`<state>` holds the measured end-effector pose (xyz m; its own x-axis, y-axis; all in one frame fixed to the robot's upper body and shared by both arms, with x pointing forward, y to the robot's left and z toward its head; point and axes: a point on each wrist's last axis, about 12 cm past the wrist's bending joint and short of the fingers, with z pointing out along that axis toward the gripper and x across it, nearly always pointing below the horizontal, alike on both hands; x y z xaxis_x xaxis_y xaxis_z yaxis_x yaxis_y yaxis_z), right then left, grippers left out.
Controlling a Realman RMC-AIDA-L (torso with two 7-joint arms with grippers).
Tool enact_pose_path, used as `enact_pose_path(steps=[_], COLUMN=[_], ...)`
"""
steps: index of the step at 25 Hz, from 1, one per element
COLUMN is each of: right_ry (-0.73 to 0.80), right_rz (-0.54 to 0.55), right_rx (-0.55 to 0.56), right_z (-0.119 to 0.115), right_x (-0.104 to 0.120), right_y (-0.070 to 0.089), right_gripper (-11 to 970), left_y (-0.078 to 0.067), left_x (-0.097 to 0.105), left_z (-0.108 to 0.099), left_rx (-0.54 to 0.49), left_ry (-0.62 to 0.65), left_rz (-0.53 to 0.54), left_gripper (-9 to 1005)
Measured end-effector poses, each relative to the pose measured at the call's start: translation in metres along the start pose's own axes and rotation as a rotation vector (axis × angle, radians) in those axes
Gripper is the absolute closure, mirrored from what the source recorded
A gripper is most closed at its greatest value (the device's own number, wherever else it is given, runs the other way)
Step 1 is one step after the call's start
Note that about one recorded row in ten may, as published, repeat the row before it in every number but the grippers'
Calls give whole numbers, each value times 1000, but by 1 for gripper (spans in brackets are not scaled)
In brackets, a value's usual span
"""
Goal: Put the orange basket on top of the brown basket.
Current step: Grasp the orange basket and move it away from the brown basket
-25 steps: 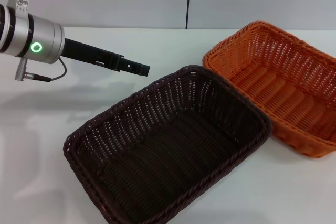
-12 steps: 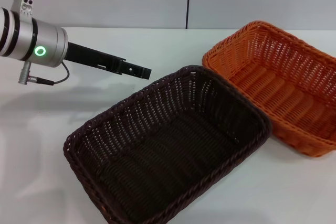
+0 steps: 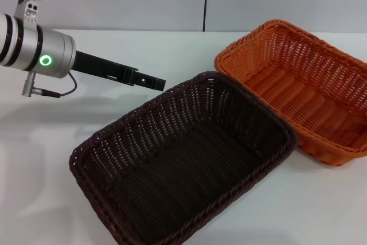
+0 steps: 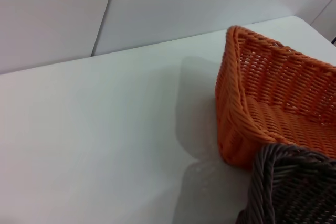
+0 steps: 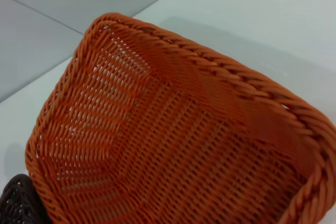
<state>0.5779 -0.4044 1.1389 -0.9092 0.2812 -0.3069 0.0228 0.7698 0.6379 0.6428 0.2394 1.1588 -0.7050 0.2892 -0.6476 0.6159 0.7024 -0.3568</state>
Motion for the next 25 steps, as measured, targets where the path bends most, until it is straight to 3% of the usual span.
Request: enact_pose_path(steps=[12, 18, 25], right_ry=[-40, -54, -125], right_rz=[-45, -51, -30], right_rx=[22, 41, 103], right_z=[6, 5, -5], right_x=[3, 3, 8], right_y=[-5, -8, -25], right_gripper=[451, 503, 519], left_y=[1, 0, 0], left_x=[0, -1, -5], left_z=[2, 4, 5], left_rx=[-6, -6, -19], left_ry=[-3, -7, -27], left_rz=[-7, -5, -3], left_gripper=[131, 131, 132])
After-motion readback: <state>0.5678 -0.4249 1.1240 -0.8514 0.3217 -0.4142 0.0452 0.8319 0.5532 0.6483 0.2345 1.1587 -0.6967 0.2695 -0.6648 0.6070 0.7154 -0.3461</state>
